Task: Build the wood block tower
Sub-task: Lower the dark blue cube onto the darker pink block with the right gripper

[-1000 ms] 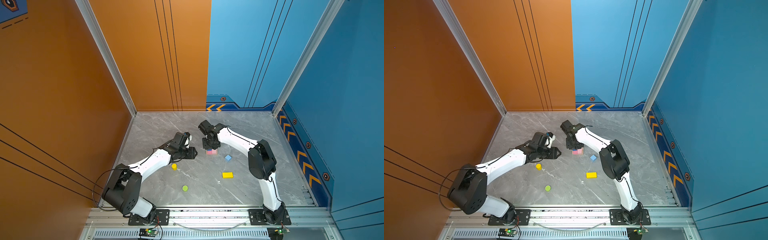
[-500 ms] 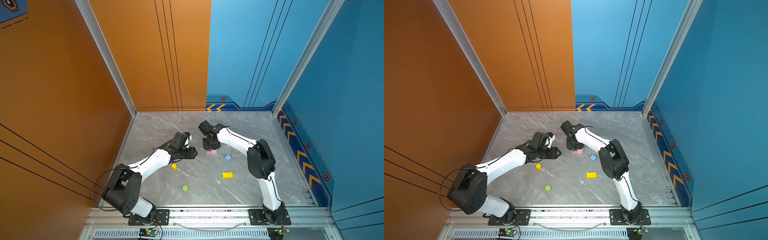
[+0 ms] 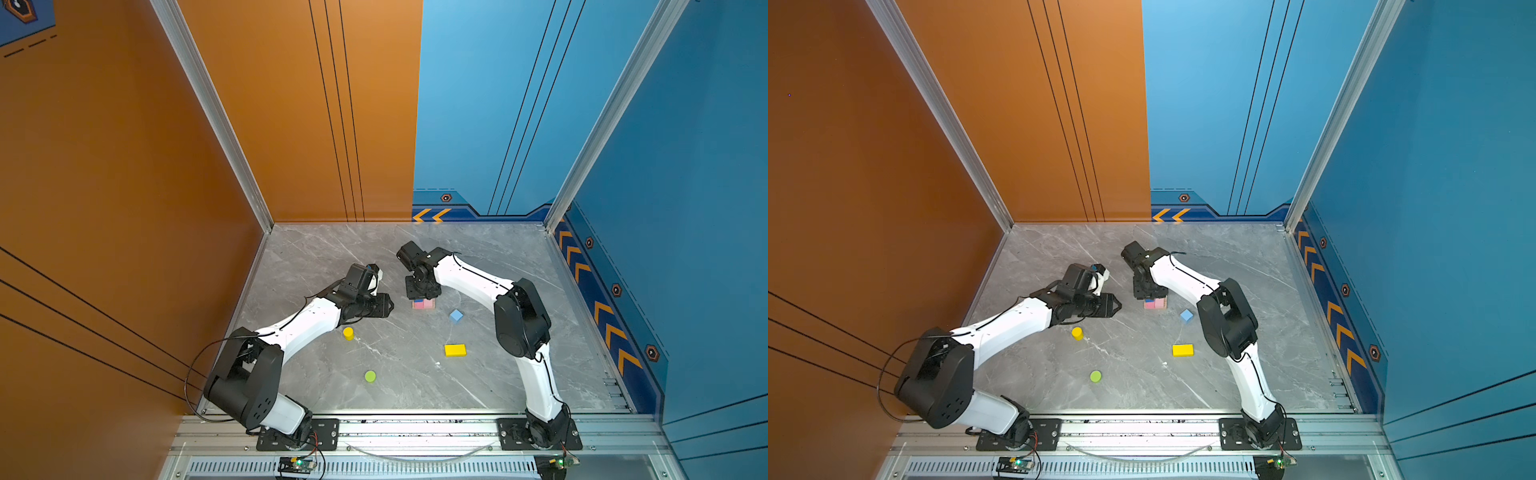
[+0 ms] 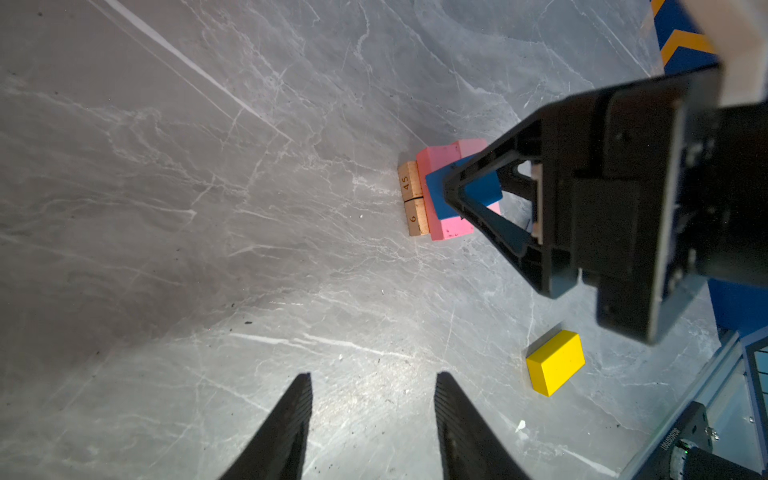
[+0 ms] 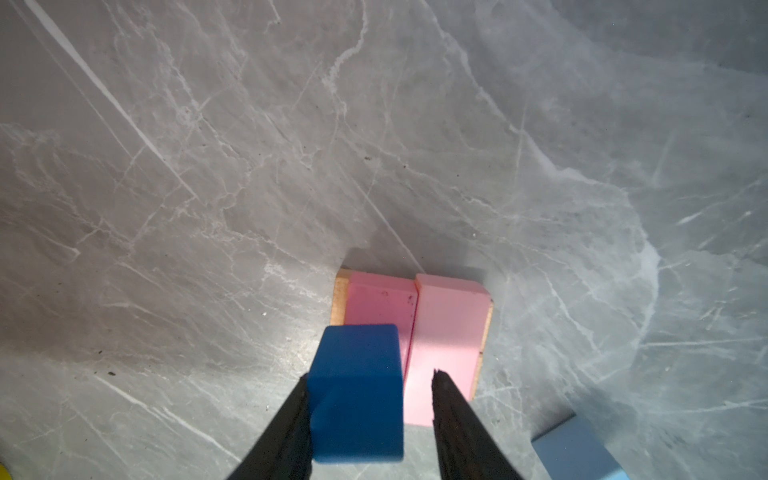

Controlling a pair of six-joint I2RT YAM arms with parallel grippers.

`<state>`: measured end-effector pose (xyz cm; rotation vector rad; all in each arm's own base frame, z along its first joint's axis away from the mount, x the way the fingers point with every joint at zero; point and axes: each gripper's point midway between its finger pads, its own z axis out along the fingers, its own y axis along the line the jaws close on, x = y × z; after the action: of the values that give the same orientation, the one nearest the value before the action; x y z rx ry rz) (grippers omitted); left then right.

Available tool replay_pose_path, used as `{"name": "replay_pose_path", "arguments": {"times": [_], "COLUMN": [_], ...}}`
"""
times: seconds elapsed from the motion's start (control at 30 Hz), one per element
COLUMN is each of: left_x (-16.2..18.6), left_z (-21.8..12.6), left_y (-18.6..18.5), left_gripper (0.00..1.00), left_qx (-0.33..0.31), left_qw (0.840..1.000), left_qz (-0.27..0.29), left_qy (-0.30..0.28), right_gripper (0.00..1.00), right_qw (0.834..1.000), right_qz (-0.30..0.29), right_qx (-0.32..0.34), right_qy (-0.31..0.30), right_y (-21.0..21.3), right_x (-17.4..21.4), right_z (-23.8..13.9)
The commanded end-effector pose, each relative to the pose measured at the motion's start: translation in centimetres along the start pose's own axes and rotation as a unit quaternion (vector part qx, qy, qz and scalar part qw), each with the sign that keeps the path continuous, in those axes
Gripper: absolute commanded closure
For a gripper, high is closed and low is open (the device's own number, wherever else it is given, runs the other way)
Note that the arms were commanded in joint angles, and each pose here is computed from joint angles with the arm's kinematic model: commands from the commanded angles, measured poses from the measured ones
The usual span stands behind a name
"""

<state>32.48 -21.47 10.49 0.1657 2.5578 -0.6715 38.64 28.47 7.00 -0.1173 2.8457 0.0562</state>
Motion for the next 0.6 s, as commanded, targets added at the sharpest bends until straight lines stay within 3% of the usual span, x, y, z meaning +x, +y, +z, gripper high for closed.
{"name": "replay_pose_path", "arguments": {"times": [0.0, 0.57], "left_x": [0.57, 0.73], "left_z": [0.18, 0.31], "left_y": [0.24, 0.31], "left_gripper": [0.5, 0.5], "left_qx": [0.007, 0.006], "left_qw": [1.0, 1.0], "left_qz": [-0.001, -0.002], "left_qy": [0.007, 0.01], "right_gripper": [0.53, 0.53], "right_qw": [0.999, 0.999], "right_qz": [0.009, 0.011], "right_qx": [0.029, 0.031], "right_qy": [0.016, 0.022], "right_y": [-1.39, -1.52], "right_x": [0.64, 0.85], "right_z": [0.9, 1.38]}}
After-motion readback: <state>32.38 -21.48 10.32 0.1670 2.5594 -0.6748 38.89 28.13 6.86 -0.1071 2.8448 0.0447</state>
